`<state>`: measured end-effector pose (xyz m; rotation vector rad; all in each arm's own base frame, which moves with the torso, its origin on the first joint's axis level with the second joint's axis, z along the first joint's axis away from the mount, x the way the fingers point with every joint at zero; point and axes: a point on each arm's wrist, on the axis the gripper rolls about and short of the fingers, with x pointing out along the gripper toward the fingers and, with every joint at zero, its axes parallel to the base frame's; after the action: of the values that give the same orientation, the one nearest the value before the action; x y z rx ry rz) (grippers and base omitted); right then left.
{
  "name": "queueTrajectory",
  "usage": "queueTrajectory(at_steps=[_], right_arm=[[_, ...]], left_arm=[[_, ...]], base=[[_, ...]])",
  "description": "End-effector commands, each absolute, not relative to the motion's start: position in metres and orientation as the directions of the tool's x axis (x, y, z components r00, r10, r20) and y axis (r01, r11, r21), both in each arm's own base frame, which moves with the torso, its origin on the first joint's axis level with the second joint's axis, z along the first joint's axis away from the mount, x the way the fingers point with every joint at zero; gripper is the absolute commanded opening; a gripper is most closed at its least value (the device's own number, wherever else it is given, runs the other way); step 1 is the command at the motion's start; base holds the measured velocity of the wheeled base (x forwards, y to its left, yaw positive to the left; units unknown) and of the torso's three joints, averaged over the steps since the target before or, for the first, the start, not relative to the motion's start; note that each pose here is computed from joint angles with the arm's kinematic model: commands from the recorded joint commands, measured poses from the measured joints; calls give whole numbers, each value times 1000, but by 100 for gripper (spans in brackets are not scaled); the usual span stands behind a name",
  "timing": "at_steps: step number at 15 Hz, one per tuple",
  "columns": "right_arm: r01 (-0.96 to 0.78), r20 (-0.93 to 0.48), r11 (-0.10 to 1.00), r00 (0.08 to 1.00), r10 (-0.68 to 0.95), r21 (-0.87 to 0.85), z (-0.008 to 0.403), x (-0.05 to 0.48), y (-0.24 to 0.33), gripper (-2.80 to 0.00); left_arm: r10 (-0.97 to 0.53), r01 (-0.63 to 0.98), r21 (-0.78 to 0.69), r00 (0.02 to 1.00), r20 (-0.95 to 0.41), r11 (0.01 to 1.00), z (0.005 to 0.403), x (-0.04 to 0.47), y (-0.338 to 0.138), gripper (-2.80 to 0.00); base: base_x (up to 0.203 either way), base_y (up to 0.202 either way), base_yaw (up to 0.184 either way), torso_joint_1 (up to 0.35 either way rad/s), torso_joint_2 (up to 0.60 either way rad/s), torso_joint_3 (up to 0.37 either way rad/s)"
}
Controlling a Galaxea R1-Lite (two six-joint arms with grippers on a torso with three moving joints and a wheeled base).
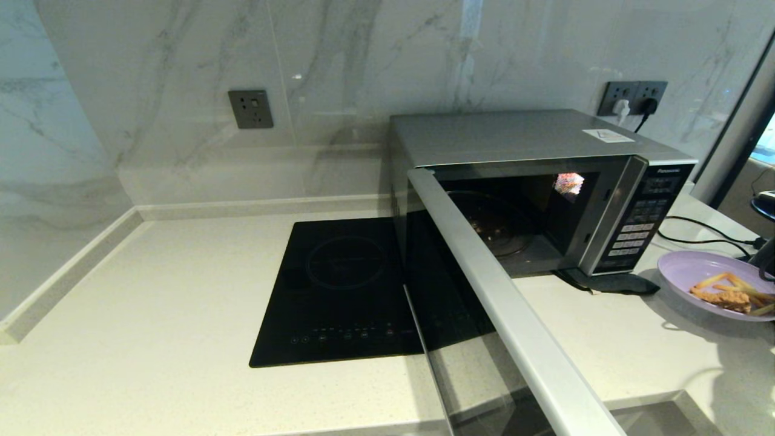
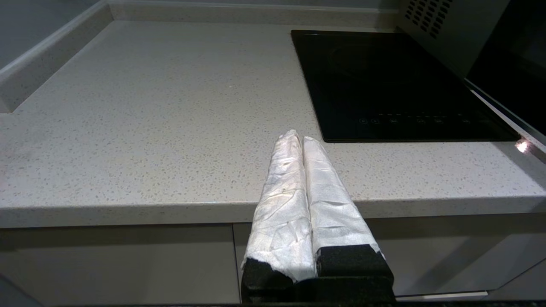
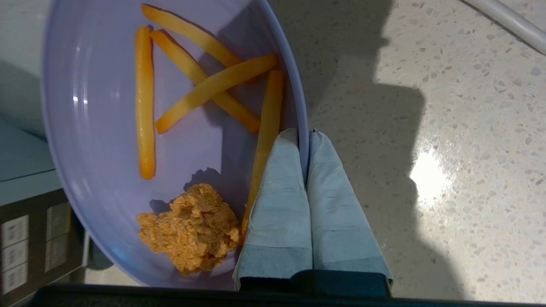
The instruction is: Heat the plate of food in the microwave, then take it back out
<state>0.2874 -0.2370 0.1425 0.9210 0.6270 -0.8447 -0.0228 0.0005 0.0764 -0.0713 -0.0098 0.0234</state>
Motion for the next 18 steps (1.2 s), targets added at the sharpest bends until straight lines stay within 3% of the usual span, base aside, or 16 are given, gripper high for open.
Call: queueTrajectory(at_steps=[1,17,18], right_arm=[[859,-803,316,497,-327,403,122,293,-245,-280],[889,-840,297,438,-319,350,88,294,-272,-280],[887,-838,298,441,-321,353,89,294,-272,0]], left_arm=[[25,-24,-72,1000,8,997,76,-23,0,-280],[25,-24,-72,1000,8,997,76,-23,0,-280],[25,-24,-72,1000,8,997,76,-23,0,-280]], base=[[0,0,0,0,0,0],[0,0,0,0,0,0],[0,0,0,0,0,0]])
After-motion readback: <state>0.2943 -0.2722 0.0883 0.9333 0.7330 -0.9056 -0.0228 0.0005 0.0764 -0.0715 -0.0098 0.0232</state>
